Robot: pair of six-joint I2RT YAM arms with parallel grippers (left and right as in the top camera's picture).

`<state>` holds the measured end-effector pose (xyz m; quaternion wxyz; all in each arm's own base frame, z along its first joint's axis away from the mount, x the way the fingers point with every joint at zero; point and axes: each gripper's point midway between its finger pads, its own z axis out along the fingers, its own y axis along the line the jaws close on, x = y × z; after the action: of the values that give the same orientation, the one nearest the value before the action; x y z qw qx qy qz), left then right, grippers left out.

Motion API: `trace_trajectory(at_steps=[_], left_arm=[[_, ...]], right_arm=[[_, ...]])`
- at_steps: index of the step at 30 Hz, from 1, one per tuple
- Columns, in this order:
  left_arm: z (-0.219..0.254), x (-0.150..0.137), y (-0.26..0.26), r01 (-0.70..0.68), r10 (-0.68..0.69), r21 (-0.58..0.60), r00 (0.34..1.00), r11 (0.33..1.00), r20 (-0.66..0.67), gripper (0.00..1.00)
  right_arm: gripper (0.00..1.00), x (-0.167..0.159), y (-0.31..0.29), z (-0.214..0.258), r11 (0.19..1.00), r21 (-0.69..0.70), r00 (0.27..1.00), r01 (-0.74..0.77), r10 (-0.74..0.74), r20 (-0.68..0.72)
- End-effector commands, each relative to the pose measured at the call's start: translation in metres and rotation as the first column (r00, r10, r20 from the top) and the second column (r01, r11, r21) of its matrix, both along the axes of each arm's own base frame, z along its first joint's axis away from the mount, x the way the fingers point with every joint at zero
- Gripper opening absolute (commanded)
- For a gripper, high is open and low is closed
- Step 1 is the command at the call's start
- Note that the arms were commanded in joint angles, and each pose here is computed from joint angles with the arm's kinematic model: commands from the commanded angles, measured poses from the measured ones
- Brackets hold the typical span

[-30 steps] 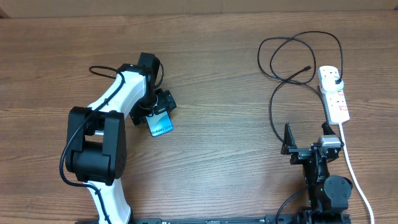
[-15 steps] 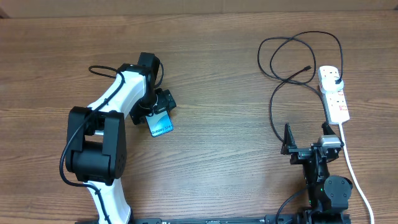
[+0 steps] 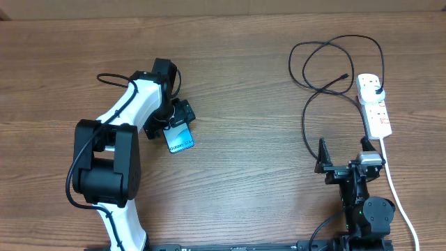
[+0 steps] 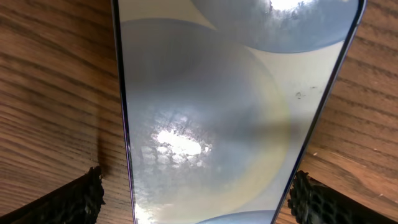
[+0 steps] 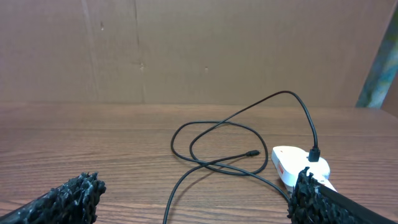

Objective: Plug charger to phone and switch on socket
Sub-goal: 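Close the left gripper on the phone's long edges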

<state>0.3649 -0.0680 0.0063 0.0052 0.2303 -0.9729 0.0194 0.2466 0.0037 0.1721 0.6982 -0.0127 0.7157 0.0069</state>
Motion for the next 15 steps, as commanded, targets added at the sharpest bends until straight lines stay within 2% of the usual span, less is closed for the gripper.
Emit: trace_trajectory(at_steps=[1,6,11,15], left_arm=[[-0.013,0.000,0.004,-0.024,0.024,0.019,0.999,1.000,-0.029,1.00],[-0.043,-0.012,-0.004,-0.027,0.025,-0.018,0.992,0.999,-0.120,1.00],[-0.053,-0.018,-0.006,-0.029,0.024,-0.028,0.987,0.999,-0.158,0.99],[-0.052,-0.019,-0.006,-0.028,0.024,-0.028,0.986,0.999,-0.162,0.90]], right_arm=[[1.00,0.000,-0.002,-0.002,1.000,-0.001,1.000,0.011,-0.011,0.004],[1.00,0.000,-0.002,-0.002,1.000,-0.001,1.000,0.011,-0.011,0.004],[1.00,0.000,-0.002,-0.002,1.000,-0.001,1.000,0.011,-0.011,0.003],[1.00,0.000,-0.002,-0.002,1.000,-0.001,1.000,0.011,-0.011,0.004]])
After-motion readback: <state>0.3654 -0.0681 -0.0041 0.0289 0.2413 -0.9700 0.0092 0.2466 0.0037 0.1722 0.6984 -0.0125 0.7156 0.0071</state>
